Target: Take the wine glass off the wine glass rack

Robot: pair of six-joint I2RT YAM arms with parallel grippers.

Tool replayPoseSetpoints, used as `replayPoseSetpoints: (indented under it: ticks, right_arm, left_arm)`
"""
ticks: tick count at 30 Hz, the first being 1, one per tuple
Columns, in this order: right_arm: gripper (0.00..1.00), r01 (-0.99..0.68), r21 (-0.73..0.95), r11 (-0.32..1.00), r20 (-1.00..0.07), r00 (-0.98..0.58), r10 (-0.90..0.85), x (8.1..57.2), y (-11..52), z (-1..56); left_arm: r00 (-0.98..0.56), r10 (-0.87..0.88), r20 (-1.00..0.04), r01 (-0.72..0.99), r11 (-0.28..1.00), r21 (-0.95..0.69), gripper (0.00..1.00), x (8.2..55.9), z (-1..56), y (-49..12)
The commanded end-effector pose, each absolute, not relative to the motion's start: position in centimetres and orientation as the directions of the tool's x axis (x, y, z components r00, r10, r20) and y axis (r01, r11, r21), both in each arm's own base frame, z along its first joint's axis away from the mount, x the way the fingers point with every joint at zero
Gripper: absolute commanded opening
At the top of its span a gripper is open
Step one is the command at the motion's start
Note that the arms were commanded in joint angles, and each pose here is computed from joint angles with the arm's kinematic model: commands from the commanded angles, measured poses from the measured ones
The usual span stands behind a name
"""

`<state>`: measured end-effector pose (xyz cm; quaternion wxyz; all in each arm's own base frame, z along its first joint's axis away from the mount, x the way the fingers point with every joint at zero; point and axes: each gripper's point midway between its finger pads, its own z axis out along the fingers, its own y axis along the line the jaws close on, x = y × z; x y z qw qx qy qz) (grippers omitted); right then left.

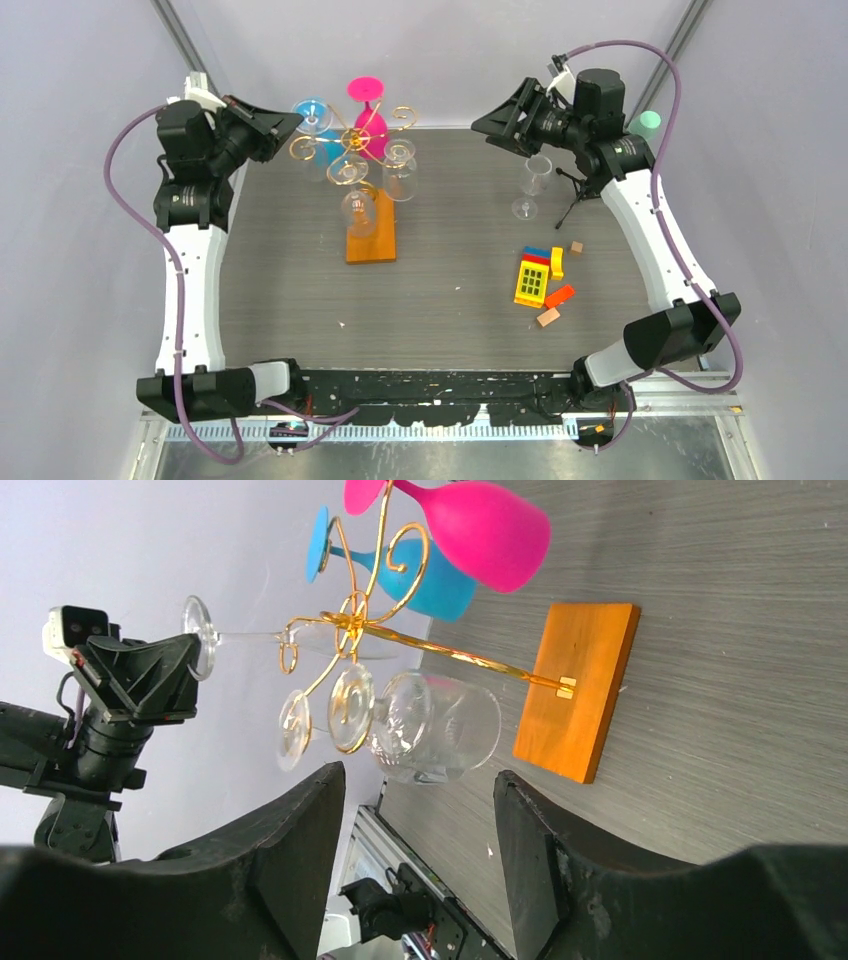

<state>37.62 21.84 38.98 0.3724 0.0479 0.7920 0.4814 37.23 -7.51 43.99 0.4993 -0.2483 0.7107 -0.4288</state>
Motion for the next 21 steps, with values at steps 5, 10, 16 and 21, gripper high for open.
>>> replayPoseSetpoints:
  ticks: [5,10,16,21]
  right_arm:
    - [0.62,-0.393,0.788,0.474,-0.599,-0.67,0.439,35.6,22.0,42.5]
    - [0.62,-0.398,0.792,0.463,-0.597,-0.664,0.451,35.1,21.9,43.0]
    - [0.62,-0.392,0.795,0.462,-0.595,-0.651,0.471,34.8,21.6,43.3]
    - [0.62,-0.391,0.799,0.458,-0.591,-0.652,0.475,34.8,21.6,43.4]
  left_arm:
    - [-0.356,-0.779,-0.516,0.091,0.521,-0.849,0.0,35.3,44.5,-7.5]
    - [-0.336,-0.786,-0.519,0.139,0.504,-0.853,0.0,35.7,46.0,-7.7]
    - [-0.384,-0.802,-0.457,0.162,0.428,-0.889,0.0,36.2,46.7,-8.6]
    - [-0.426,-0.798,-0.427,0.119,0.419,-0.9,0.0,35.6,45.5,-8.9]
